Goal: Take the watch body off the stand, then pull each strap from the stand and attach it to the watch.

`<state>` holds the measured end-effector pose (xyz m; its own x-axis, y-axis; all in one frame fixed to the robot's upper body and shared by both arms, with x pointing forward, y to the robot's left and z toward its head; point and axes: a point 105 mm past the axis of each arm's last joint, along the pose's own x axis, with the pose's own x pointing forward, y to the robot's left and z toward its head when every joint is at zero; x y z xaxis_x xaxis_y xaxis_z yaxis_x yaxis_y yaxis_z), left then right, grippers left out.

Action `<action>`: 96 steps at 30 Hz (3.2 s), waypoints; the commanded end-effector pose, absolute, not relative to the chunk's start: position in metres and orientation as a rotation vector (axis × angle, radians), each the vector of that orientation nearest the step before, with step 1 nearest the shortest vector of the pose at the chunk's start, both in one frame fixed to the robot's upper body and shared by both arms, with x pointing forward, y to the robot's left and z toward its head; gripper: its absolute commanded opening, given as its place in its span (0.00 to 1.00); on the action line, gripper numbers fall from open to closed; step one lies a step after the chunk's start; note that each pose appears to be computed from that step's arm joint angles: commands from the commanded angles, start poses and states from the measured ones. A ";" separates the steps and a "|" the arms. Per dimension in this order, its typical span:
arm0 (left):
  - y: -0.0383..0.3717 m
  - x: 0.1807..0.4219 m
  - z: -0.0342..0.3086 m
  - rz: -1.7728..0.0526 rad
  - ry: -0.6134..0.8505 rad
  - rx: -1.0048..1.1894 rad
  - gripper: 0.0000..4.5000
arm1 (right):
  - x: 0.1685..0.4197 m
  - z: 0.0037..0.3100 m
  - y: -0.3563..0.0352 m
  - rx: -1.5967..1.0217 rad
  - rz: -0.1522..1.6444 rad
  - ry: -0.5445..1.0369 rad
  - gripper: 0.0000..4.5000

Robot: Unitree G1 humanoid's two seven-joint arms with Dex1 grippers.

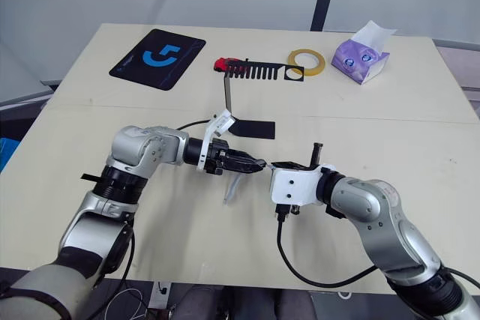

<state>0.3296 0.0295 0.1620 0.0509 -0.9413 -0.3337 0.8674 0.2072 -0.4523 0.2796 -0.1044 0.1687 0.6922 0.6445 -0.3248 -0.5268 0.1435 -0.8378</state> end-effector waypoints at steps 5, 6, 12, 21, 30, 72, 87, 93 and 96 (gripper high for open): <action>0.033 0.329 0.181 -1.451 0.570 -0.210 0.38 | 0.272 0.185 -0.102 -1.169 0.834 -0.174 0.00; 0.034 0.329 0.182 -1.455 0.570 -0.212 0.38 | 0.271 0.186 -0.102 -1.168 0.833 -0.175 0.00; 0.040 0.332 0.179 -1.463 0.591 -0.216 0.38 | 0.270 0.189 -0.099 -1.169 0.823 -0.182 0.00; 0.041 0.337 0.177 -1.459 0.603 -0.203 0.38 | 0.272 0.198 -0.096 -1.147 0.800 -0.206 0.00; 0.039 0.335 0.183 -1.475 0.597 -0.210 0.38 | 0.272 0.195 -0.091 -1.130 0.821 -0.197 0.00; 0.034 0.335 0.185 -1.473 0.581 -0.228 0.38 | 0.271 0.192 -0.095 -1.153 0.814 -0.186 0.00; 0.033 0.335 0.184 -1.476 0.577 -0.232 0.38 | 0.270 0.195 -0.096 -1.169 0.810 -0.193 0.00; 0.033 0.335 0.183 -1.474 0.576 -0.232 0.38 | 0.270 0.197 -0.098 -1.178 0.803 -0.191 0.00; 0.033 0.335 0.183 -1.474 0.576 -0.231 0.38 | 0.270 0.198 -0.099 -1.180 0.802 -0.189 0.00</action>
<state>0.3350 0.0353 0.1704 -0.0046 -0.9656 -0.2600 0.8479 0.1340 -0.5129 0.2750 -0.0996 0.1848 0.7075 0.6379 -0.3042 -0.5043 0.1541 -0.8497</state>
